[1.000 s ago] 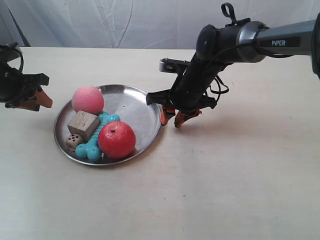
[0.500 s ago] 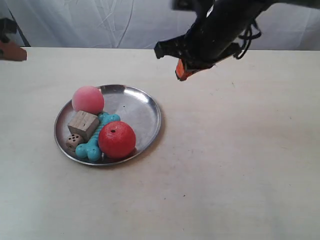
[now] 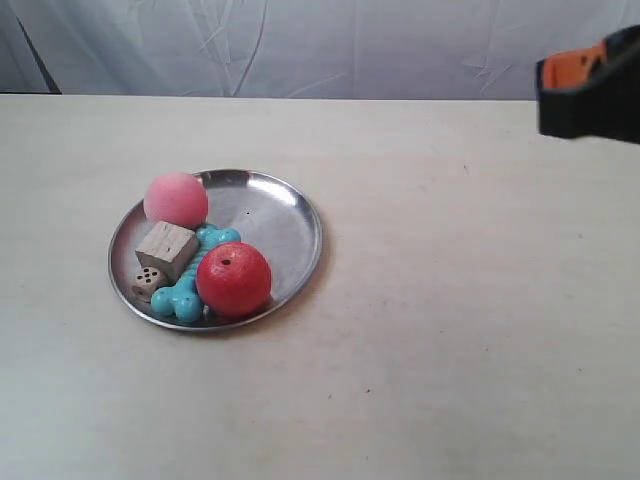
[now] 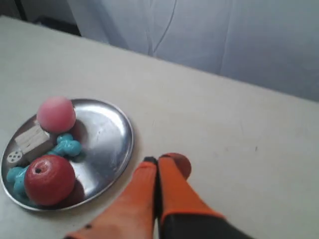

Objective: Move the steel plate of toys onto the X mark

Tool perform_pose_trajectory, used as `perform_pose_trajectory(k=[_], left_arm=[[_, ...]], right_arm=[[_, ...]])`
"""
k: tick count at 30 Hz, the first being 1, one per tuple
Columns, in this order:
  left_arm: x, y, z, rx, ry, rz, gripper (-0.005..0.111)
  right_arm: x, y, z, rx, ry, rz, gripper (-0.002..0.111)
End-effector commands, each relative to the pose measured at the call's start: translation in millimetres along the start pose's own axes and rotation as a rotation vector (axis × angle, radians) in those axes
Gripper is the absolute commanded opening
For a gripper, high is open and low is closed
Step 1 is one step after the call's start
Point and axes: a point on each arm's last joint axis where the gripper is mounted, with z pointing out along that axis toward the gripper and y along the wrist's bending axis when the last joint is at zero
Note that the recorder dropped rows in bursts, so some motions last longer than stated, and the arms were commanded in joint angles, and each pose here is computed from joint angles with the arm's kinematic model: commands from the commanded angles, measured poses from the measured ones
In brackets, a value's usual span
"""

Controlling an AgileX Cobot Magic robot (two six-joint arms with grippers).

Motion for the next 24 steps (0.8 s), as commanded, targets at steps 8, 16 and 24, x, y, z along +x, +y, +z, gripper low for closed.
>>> perform_pose_trajectory(k=[8, 16, 24], left_arm=[[43.0, -43.6, -37.1, 0.042, -0.084, 0.103, 0.000], [46.8, -47.5, -43.7, 0.031, -0.090, 0.130, 0.000], [46.5, -47.3, -43.7, 0.029, -0.092, 0.130, 0.000]], right_arm=[[72.3, -3.5, -61.9, 0.030, -0.462, -0.120, 0.000], [96.5, -5.1, -52.0, 0.028, -0.306, -0.091, 0.000], [96.5, -5.1, -52.0, 0.028, -0.306, -0.091, 0.000]])
